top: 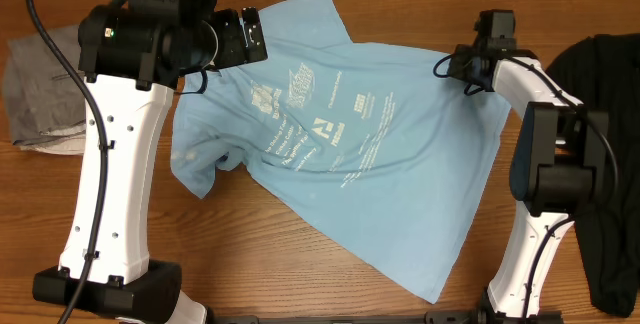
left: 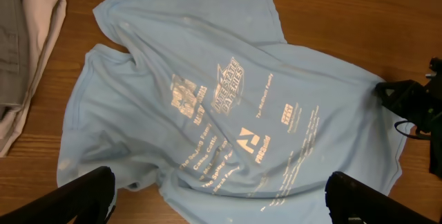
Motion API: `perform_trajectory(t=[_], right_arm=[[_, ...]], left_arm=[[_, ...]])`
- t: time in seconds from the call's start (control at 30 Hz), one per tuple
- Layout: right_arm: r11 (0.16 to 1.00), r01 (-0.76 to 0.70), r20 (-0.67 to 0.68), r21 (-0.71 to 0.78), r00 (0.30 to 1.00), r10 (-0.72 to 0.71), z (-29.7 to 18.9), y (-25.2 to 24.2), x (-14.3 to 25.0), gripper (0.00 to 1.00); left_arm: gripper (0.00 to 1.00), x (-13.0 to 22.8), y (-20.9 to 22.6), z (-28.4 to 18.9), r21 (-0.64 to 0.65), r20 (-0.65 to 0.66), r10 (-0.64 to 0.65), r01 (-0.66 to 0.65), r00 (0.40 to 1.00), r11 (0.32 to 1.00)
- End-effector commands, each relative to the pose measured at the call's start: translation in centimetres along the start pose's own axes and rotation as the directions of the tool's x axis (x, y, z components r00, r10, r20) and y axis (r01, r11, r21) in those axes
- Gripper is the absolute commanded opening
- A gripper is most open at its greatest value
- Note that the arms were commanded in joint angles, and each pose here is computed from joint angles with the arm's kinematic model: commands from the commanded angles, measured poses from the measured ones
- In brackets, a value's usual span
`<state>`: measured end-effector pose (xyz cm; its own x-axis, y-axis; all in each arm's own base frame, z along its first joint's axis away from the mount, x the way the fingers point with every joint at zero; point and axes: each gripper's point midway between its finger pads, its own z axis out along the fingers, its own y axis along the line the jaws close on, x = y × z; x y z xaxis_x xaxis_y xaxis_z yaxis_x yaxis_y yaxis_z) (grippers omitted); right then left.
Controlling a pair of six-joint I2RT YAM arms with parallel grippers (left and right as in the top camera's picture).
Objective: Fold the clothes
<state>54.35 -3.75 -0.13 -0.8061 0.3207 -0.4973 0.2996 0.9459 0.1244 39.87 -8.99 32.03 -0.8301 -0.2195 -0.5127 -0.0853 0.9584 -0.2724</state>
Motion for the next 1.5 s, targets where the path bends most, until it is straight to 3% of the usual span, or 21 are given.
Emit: perform_trajectory(t=[0.0, 0.17, 0.37, 0.4, 0.5, 0.53, 1.47], right_arm=[[0.994, -0.006, -0.158, 0.107, 0.987, 0.023, 4.0, -3.4, 5.8, 0.04], [0.997, -0.013, -0.107, 0.081, 0.994, 0.021, 0.4, -1.7, 0.2, 0.07], [0.999, -0.036, -0.09, 0.036, 0.995, 0.039, -6.9, 0.6, -5.9, 0.32], [0.998, -0.053, -0.088, 0.038, 0.995, 0.056, -8.0, 0.7, -6.5, 0.4], [0.996, -0.081, -0.085, 0.043, 0.993, 0.084, -11.0, 0.5, -7.9, 0.89], [0.996, -0.082, -0.088, 0.046, 0.992, 0.086, -11.7, 0.4, -8.0, 1.0], [0.995, -0.083, -0.099, 0.05, 0.991, 0.087, -12.5, 0.3, -8.0, 1.0]], left_arm=[[1.0, 0.0, -0.3, 0.2, 0.006, -0.004, 0.015, -0.015, 1.0, 1.0], [1.0, 0.0, -0.3, 0.2, 0.006, -0.004, 0.015, -0.015, 1.0, 1.0], [1.0, 0.0, -0.3, 0.2, 0.006, -0.004, 0.015, -0.015, 1.0, 1.0], [1.0, 0.0, -0.3, 0.2, 0.006, -0.004, 0.015, -0.015, 1.0, 1.0], [1.0, 0.0, -0.3, 0.2, 0.006, -0.004, 0.015, -0.015, 1.0, 1.0], [1.0, 0.0, -0.3, 0.2, 0.006, -0.004, 0.015, -0.015, 1.0, 1.0], [1.0, 0.0, -0.3, 0.2, 0.006, -0.004, 0.015, -0.015, 1.0, 1.0]])
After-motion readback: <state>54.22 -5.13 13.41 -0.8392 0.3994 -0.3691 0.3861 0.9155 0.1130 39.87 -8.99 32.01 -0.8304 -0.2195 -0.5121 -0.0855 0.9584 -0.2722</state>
